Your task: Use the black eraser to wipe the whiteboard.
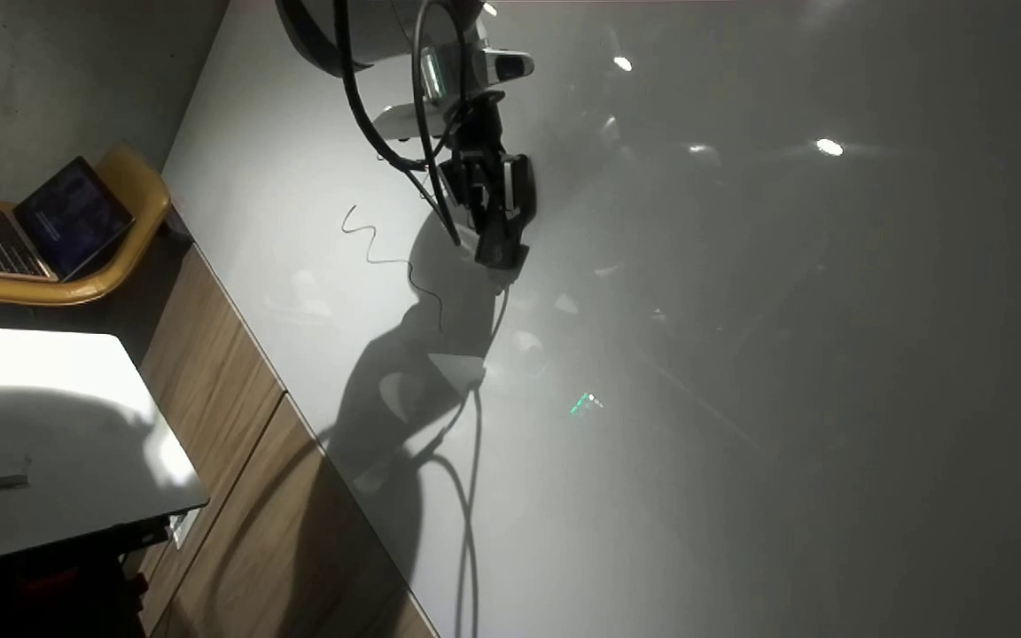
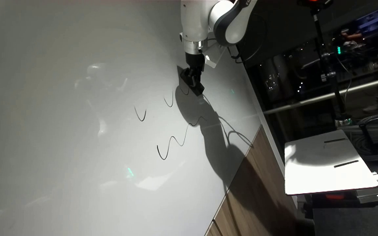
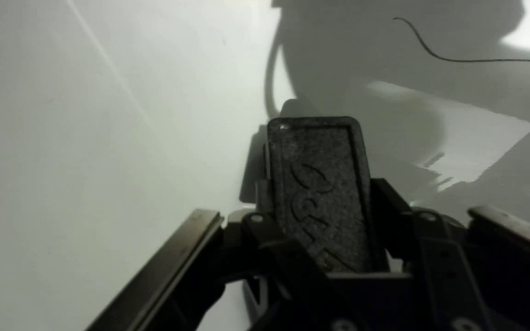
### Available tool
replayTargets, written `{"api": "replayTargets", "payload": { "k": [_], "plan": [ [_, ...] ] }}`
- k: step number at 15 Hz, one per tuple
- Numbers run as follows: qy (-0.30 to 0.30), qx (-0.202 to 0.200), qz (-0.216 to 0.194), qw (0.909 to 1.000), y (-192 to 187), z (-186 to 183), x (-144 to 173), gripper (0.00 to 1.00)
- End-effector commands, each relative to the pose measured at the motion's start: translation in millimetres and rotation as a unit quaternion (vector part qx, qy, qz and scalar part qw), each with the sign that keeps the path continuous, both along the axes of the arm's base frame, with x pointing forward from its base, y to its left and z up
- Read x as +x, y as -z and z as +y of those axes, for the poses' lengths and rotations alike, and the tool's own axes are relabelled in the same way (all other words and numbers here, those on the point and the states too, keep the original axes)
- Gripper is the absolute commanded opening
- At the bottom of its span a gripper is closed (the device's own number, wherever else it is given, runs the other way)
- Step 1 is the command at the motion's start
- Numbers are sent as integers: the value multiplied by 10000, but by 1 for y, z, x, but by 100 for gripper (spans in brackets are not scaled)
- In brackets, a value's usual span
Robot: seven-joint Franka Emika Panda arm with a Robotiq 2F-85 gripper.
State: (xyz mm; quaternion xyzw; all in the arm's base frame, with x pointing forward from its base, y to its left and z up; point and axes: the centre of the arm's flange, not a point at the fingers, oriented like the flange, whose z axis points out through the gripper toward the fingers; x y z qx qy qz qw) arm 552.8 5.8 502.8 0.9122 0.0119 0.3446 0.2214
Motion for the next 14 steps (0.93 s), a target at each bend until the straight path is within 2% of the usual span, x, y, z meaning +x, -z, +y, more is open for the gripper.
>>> {"api": "replayTargets", "payload": {
  "k": [1, 8, 14],
  "plan": [
    [-276, 132, -147, 9994, -13, 42, 27, 29],
    [-775, 9, 40, 9970, -7, 153, 39, 29],
    [-1061, -23, 212, 9941, 4, 221, 44, 29]
  ]
}}
